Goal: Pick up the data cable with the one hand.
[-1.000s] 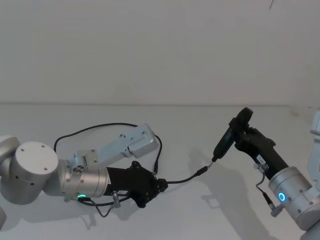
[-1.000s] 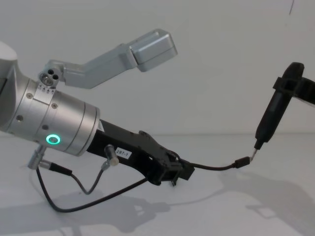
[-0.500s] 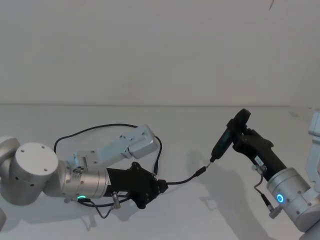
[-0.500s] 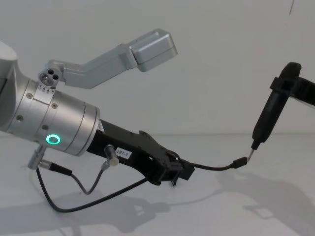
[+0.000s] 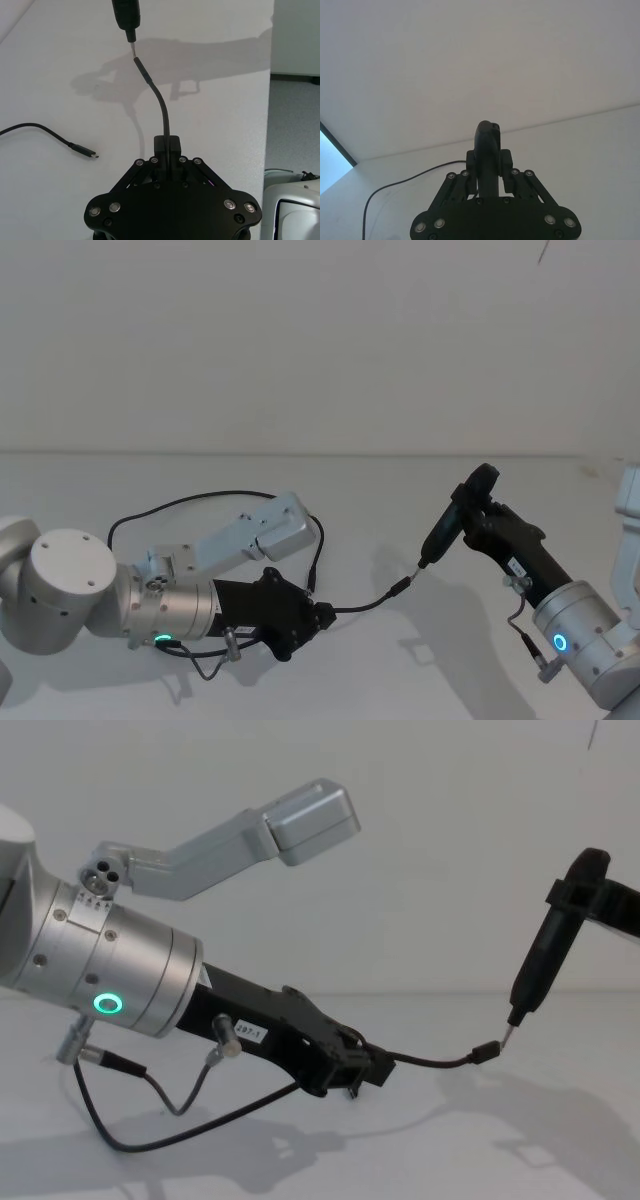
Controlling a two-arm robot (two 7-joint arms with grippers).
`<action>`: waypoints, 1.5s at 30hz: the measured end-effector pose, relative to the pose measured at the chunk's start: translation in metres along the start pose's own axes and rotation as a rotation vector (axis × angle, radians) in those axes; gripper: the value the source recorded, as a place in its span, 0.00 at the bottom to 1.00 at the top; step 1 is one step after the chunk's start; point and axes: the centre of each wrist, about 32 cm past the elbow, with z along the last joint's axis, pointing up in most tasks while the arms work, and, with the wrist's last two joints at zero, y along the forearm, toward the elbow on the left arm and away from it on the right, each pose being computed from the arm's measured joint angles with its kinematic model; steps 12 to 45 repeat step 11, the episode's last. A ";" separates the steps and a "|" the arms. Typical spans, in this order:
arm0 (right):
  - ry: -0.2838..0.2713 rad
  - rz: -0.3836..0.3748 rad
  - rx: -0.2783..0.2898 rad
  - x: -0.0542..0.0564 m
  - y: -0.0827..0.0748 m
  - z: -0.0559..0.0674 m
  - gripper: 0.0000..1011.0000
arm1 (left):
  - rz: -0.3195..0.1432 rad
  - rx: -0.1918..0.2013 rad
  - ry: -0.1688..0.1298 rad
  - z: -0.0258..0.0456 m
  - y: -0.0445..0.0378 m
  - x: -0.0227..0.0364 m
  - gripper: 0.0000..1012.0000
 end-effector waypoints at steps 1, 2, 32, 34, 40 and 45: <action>0.000 0.000 0.000 0.000 0.000 0.000 0.28 | 0.000 0.000 0.000 0.0000 0.0000 0.0000 0.04; 0.000 0.000 0.000 0.000 0.000 0.000 0.28 | 0.000 0.000 0.000 0.0001 0.0000 0.0000 0.04; 0.000 0.001 -0.002 0.000 0.000 0.000 0.28 | 0.000 0.000 0.000 0.0000 0.0000 0.0000 0.04; 0.000 0.001 -0.002 0.000 0.000 0.000 0.28 | 0.000 0.000 0.000 0.0000 0.0000 0.0000 0.04; 0.000 0.001 -0.002 0.000 0.000 0.000 0.28 | 0.000 0.000 0.000 0.0000 0.0000 0.0000 0.04; 0.000 0.001 -0.002 0.000 0.000 0.000 0.28 | 0.000 0.000 0.000 0.0000 0.0000 0.0000 0.04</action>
